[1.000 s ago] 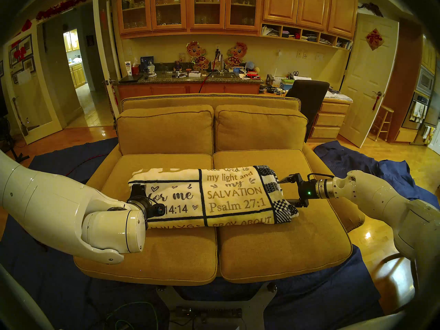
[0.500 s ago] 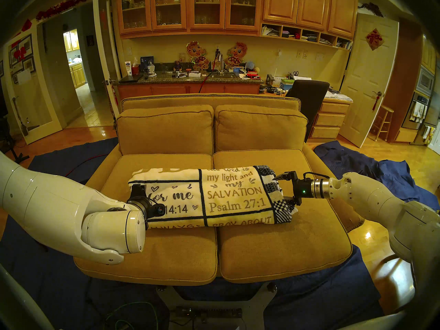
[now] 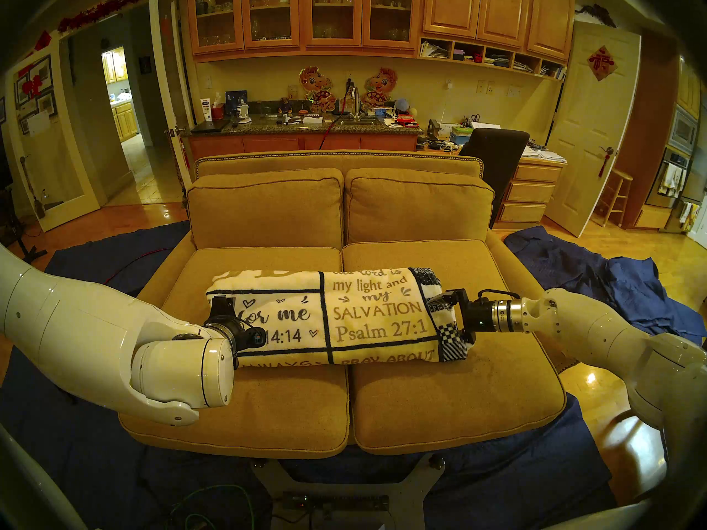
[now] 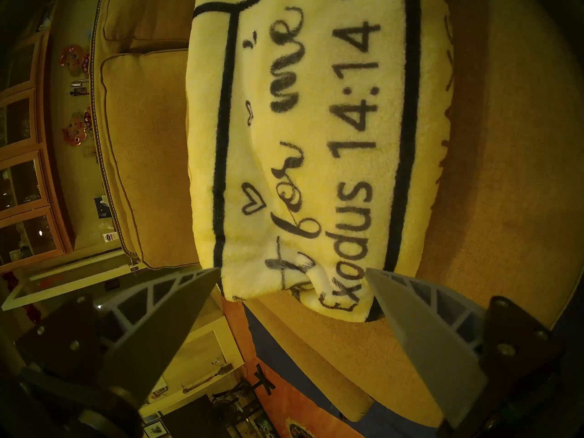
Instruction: Fold the blanket in half twice
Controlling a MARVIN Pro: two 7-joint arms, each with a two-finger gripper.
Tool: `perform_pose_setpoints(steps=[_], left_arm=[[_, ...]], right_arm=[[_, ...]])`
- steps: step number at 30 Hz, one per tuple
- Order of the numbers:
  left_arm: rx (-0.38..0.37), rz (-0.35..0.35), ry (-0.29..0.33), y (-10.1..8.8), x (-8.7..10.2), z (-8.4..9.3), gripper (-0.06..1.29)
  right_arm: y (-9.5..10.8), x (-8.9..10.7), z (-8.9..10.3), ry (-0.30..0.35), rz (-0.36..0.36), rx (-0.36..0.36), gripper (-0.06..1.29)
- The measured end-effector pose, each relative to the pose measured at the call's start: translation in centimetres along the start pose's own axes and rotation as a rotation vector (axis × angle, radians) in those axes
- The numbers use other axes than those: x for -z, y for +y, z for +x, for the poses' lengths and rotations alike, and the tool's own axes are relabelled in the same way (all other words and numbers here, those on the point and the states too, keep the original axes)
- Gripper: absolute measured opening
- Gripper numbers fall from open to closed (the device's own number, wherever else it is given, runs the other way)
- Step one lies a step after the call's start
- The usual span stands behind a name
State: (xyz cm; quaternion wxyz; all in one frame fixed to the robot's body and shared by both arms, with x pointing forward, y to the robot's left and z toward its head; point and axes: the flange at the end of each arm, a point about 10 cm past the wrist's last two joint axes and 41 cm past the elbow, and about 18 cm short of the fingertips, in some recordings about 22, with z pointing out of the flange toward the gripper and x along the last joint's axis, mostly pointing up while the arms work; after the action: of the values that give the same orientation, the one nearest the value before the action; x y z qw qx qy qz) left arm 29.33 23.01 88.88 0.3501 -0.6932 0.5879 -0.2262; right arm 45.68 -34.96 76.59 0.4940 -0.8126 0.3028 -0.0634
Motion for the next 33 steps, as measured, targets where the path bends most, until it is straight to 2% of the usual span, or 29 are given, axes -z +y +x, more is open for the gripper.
perform_pose_setpoints(steps=[10,11,13,14,20,26,33], left_arm=[[0.000,0.000,0.001,0.0,0.0,0.0,1.23],[0.000,0.000,0.001,0.0,0.0,0.0,1.23],[0.000,0.000,0.001,0.0,0.0,0.0,1.23],[0.000,0.000,0.001,0.0,0.0,0.0,1.23],[0.000,0.001,0.002,0.0,0.0,0.0,1.23],[0.000,0.001,0.002,0.0,0.0,0.0,1.23],[-0.001,0.008,0.004,-0.1,0.0,0.1,1.23]], right_arm=[[0.0,-1.3,-1.9,0.009,0.018,0.041,1.21],[0.0,-1.4,-2.0,0.013,0.019,0.044,1.15],[0.1,-1.6,-2.4,0.021,0.022,0.051,0.30],[0.2,-1.8,-2.6,0.025,0.024,0.054,0.02],[0.2,-2.1,-3.1,0.068,0.036,0.071,0.03],[-0.6,-1.8,-2.7,0.120,0.044,0.097,0.03],[-2.3,0.0,0.0,0.223,0.039,0.140,0.03]])
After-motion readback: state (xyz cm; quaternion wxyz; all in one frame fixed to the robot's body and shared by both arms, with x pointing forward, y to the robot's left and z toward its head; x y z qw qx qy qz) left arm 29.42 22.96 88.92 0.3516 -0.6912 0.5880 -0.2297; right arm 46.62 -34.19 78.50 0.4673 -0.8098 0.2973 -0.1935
